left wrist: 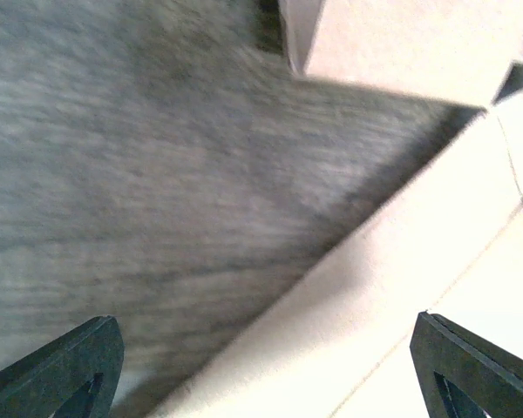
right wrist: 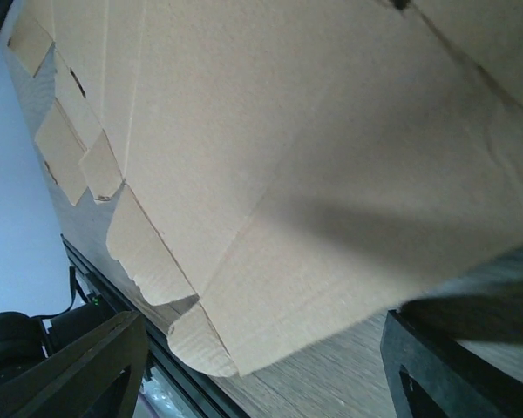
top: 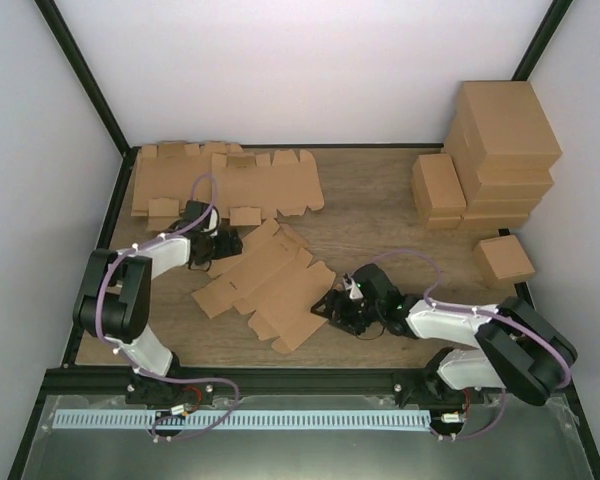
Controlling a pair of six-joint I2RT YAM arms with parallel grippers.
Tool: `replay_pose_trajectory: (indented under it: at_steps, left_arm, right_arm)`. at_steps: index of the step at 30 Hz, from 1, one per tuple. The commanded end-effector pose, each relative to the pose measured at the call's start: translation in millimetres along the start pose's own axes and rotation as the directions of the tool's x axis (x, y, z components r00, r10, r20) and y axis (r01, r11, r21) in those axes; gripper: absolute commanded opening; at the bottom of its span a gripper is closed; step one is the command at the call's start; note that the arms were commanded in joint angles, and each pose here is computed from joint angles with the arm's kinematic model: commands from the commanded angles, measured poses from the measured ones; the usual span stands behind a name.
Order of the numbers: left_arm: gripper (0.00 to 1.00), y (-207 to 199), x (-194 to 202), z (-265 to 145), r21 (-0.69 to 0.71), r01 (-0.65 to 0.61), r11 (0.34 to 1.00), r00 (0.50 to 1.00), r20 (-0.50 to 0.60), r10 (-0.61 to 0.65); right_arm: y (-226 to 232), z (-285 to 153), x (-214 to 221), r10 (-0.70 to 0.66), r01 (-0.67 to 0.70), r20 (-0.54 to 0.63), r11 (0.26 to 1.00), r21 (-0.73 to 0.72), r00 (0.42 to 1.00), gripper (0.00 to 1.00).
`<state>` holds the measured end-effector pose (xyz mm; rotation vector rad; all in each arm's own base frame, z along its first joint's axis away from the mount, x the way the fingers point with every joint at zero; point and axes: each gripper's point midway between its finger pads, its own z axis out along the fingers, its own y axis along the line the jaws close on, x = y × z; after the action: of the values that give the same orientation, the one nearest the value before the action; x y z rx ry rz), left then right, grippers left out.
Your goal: Fold the paper box
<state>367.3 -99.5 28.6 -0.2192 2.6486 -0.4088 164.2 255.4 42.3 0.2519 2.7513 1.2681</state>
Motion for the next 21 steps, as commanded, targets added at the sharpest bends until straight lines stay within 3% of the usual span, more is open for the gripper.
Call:
replay_pose_trajectory:
  at_steps: [1, 9, 15, 21]
  left_arm:
    - [0.92, -5, 57, 0, 0.049, 0.055, 0.997, 0.985, -0.168, -0.047]
    - [0.91, -21, 103, -12, 0.079, 0.076, 0.994, 0.967, -0.25, -0.054]
    - [0.91, -42, 133, -34, 0.143, 0.097, 0.985, 0.968, -0.243, -0.06]
    - [0.91, -94, 165, -47, 0.246, 0.088, 0.965, 0.959, -0.283, -0.015]
  right_arm:
    - [13, 5, -16, 0.014, -0.014, 0.006, 0.999, -0.049, 1.0, 0.76]
    - [-4, 1, -63, 0.033, -0.034, 0.086, 0.999, 0.01, 0.996, 0.77]
    - [-31, -19, -104, 0.004, -0.025, 0.185, 0.993, 0.115, 0.983, 0.78]
    - [-27, -24, -130, -0.183, 0.159, 0.15, 0.974, 0.163, 0.971, 0.75]
